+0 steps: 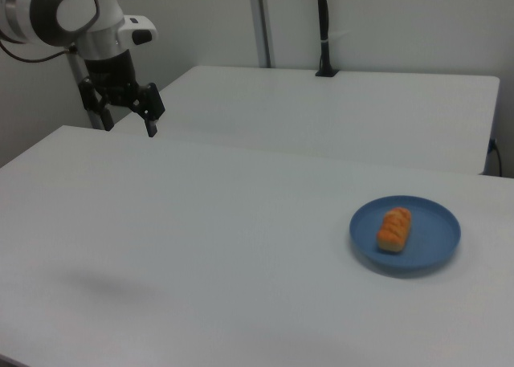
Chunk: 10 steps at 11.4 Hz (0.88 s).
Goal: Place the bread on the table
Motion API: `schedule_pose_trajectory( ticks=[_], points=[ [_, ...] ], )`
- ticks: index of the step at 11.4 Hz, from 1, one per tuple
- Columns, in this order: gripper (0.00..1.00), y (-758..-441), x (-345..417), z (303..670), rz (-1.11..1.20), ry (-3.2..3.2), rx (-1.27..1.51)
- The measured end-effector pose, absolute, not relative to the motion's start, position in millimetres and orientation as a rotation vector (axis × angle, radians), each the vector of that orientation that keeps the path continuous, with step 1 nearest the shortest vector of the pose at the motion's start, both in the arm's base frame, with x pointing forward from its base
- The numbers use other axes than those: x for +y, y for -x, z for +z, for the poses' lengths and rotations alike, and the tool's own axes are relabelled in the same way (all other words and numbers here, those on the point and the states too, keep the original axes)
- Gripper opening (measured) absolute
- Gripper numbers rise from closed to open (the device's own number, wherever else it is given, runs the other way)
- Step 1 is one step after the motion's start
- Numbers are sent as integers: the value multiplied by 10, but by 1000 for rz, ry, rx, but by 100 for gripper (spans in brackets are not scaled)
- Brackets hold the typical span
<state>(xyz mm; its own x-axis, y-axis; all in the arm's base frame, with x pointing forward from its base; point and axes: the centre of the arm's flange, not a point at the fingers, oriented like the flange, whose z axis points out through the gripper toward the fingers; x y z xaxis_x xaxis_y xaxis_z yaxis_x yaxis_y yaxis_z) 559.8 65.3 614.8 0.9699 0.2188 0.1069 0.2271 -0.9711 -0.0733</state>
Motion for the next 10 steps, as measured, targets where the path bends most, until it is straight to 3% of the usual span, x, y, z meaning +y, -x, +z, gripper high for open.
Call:
schedule_pose_trajectory(
  ticks=[10],
  points=[
    [100,-5605,593,6148,-151,3036,-328]
  ],
)
